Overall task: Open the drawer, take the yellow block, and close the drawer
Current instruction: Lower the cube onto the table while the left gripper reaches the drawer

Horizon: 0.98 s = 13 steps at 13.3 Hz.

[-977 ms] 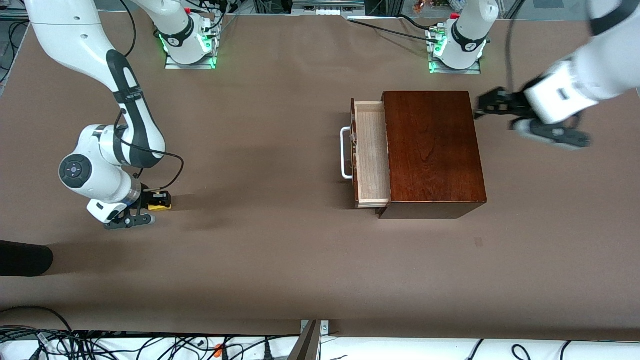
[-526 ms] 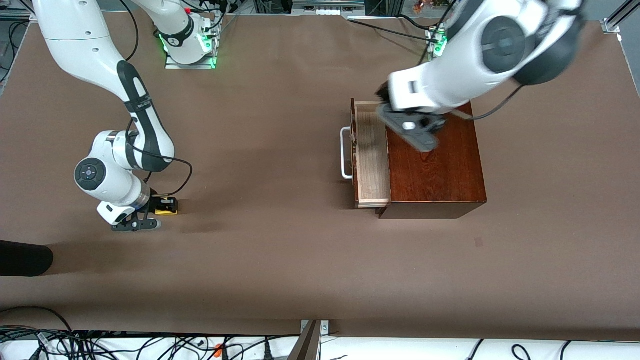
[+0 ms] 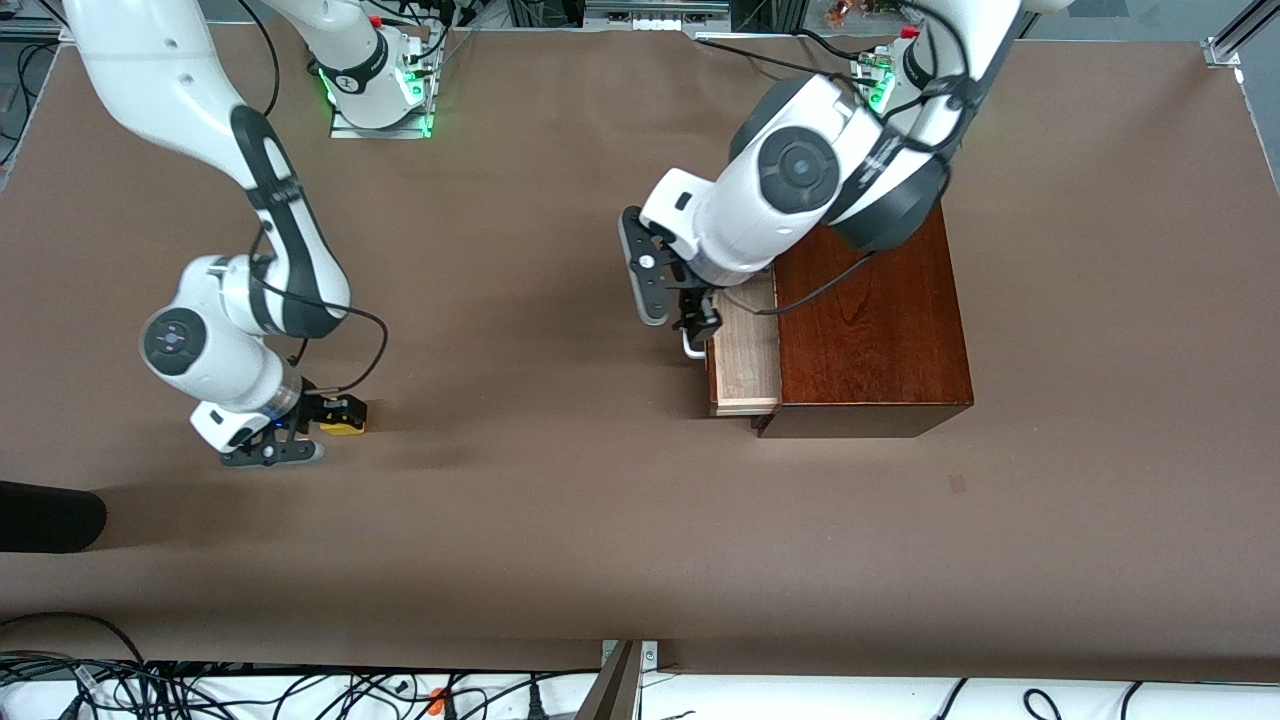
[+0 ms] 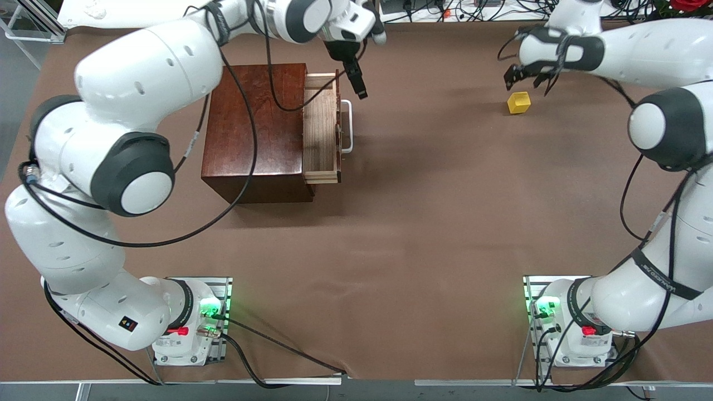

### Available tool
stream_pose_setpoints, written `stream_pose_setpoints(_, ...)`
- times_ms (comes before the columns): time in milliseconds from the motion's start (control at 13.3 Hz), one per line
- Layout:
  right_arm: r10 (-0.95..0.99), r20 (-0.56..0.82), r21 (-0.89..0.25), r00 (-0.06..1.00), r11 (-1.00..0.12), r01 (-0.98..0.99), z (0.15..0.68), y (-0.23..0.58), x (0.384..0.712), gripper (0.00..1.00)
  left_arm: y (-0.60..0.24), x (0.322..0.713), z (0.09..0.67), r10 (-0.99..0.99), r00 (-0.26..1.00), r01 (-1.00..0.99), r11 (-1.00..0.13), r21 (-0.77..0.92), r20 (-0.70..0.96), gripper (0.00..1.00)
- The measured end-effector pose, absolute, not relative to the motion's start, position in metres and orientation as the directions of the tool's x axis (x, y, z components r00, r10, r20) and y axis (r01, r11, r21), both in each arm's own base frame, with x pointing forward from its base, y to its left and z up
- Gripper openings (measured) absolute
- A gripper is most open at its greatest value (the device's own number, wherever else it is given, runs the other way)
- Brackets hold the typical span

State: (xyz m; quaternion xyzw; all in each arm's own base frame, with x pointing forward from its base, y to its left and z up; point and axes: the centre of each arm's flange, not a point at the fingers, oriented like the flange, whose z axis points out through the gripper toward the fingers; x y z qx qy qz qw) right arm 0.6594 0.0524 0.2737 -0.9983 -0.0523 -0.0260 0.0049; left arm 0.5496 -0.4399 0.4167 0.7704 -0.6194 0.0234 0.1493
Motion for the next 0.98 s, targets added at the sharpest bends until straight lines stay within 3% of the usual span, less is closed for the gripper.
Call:
stream_pose_setpoints(225, 0.109, 0.044, -0.037, 0.993, -0.993, 0.111, 0.388, 0.053, 0.641, 1.0, -0.466, 0.542, 0.375, -0.978, 0.062, -0.991, -0.036, 0.13, 0.198, 1.0)
stream_pose_setpoints(526, 0.155, 0.017, -0.071, 0.988, -0.985, 0.156, 0.516, 0.067, 0.598, 1.0, -0.474, 0.538, 0.33, -0.991, -0.038, -0.993, 0.053, 0.109, 0.128, 1.0)
stream_pose_setpoints(752, 0.162, -0.01, -0.079, 0.987, -0.984, 0.16, 0.573, 0.062, 0.575, 1.0, -0.466, 0.536, 0.315, -0.992, -0.064, -0.989, 0.077, 0.126, 0.105, 1.0)
stream_pose_setpoints(977, 0.155, -0.045, -0.068, 0.987, -0.986, 0.152, 0.594, 0.052, 0.566, 1.0, -0.456, 0.538, 0.305, -0.994, -0.075, -0.988, 0.085, 0.129, 0.075, 1.0)
